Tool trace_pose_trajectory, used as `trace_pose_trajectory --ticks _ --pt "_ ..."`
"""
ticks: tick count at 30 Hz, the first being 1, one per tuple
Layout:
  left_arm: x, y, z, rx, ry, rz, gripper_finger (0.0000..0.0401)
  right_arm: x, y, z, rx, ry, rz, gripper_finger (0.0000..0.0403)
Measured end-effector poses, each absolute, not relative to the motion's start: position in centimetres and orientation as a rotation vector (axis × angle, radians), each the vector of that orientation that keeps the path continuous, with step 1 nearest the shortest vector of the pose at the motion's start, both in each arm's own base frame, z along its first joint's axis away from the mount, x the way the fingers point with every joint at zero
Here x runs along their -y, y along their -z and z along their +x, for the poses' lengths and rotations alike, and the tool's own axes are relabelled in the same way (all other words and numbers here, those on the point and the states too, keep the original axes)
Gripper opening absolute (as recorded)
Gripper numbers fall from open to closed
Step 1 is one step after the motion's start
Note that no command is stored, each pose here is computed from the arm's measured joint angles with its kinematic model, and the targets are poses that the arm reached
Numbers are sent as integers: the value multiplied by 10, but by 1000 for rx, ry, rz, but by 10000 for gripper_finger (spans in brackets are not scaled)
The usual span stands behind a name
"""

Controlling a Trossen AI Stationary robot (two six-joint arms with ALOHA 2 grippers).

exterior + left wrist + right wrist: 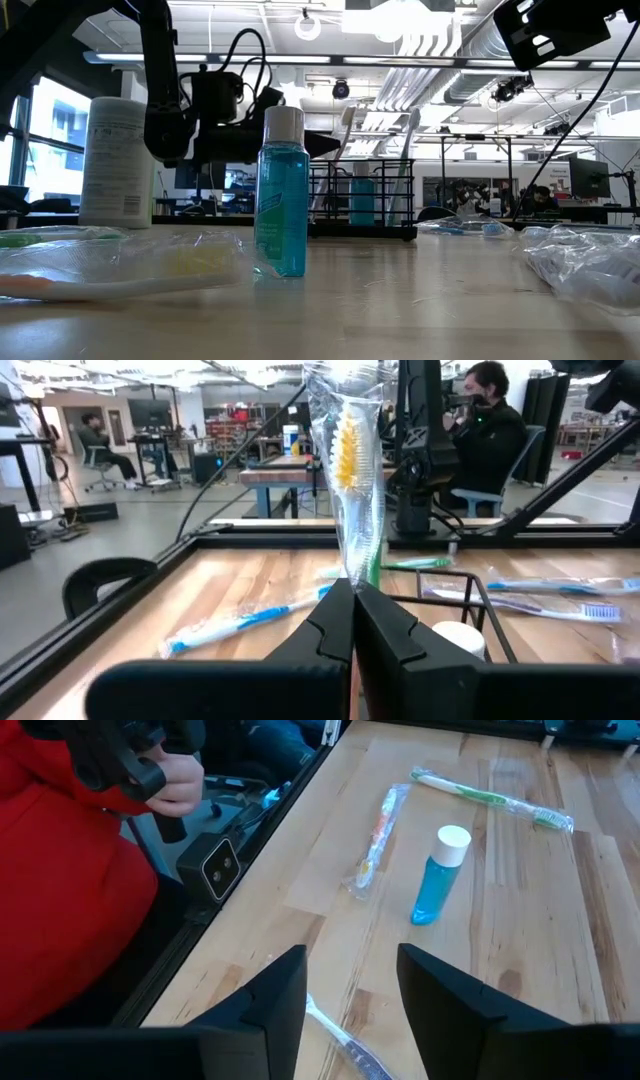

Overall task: Pick & Place toothbrushing station
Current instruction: Put the middle orange toothbrush into the mesh organizer

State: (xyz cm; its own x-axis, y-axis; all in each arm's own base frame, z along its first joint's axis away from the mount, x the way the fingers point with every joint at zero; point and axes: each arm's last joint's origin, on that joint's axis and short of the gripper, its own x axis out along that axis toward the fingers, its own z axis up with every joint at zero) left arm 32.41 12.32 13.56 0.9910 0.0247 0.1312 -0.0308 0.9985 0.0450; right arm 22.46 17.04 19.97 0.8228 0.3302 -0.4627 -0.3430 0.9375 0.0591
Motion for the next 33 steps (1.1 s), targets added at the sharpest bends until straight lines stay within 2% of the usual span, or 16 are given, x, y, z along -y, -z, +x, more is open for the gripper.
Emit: trace_pose_trajectory --ticks 20,27,33 --pt "-123 -134 324 113 -25 2 5 -170 -200 225 -487 -358 -27 150" --pt "-123 -134 324 110 -34 0 25 -170 -200 225 -487 -358 -28 150" --pt "-123 -133 325 106 -36 -25 62 -170 -200 225 -486 -360 -36 150"
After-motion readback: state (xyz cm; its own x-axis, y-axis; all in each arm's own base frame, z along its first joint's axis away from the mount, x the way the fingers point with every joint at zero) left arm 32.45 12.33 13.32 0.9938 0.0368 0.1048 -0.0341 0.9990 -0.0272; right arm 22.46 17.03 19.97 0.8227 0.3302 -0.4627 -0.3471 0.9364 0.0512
